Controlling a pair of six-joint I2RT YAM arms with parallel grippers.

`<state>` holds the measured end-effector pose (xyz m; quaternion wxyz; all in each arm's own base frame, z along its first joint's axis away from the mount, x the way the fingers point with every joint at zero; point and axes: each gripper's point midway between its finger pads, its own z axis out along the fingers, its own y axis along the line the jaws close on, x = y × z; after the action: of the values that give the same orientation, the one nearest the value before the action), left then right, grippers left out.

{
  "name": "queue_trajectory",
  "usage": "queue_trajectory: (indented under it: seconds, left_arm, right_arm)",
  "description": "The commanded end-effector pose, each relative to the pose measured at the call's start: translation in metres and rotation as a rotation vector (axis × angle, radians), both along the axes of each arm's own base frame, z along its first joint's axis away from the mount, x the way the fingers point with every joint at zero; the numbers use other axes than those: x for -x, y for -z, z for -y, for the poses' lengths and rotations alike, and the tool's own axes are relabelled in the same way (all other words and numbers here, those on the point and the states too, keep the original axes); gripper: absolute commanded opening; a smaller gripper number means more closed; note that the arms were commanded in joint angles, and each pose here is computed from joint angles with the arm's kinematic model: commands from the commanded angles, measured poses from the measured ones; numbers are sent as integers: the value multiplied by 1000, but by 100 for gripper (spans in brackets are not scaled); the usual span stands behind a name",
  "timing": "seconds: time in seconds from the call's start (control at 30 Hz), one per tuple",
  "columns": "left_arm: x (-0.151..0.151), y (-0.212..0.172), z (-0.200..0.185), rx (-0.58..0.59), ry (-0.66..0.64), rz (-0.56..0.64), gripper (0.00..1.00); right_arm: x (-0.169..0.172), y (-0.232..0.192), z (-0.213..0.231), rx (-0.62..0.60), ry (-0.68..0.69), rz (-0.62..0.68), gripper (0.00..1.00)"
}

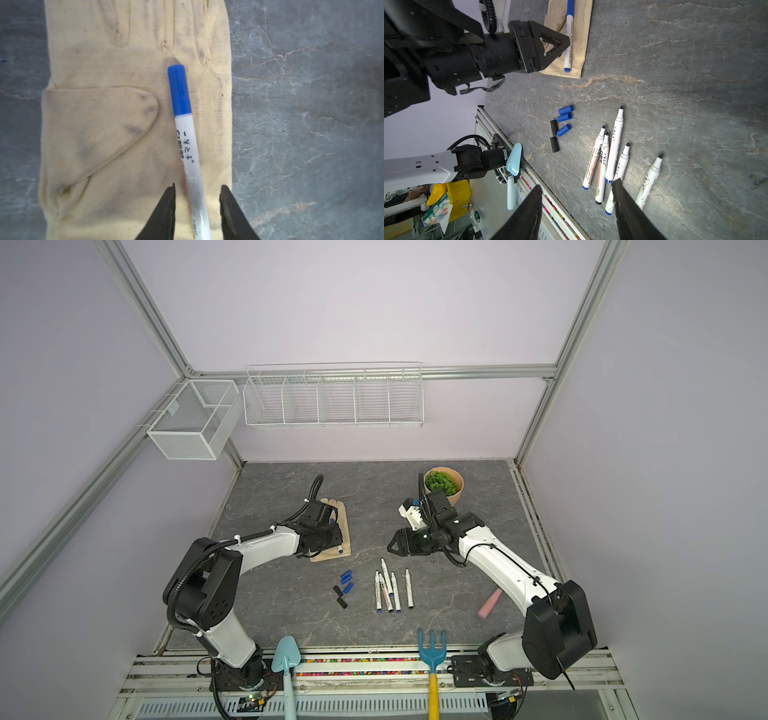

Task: Insert the pens into the pen caps
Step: 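Open the right gripper and lay the capped marker on the glove with the left gripper, then move the left gripper down over the white markers and close on one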

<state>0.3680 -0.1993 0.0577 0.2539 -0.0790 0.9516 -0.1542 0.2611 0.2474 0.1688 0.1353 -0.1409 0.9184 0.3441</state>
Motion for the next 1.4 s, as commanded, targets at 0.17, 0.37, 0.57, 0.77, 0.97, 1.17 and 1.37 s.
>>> queue_trajectory:
  seconds: [0.17,0.37,0.57,0.77,0.97,1.17,1.37]
  left_arm:
    - [71,-31,17,-45,115,32,39]
    - [132,-30,47,34,199,37,40]
    - [171,-26,86,81,350,62,45]
    - [188,-14,120,-51,516,38,51]
    - [192,0,142,-182,580,10,51]
    - [188,0,135,-222,535,14,50]
    - [189,6,133,-225,540,5,50]
  right_arm:
    - [7,8,0,43,-29,7,57]
    - [18,25,-5,131,-89,8,57]
    - [14,29,-4,175,-68,24,57]
    - [6,29,4,183,-20,25,57]
    - [4,25,9,161,4,31,57]
    - [5,23,13,157,10,37,57]
    - [6,24,13,150,2,31,57]
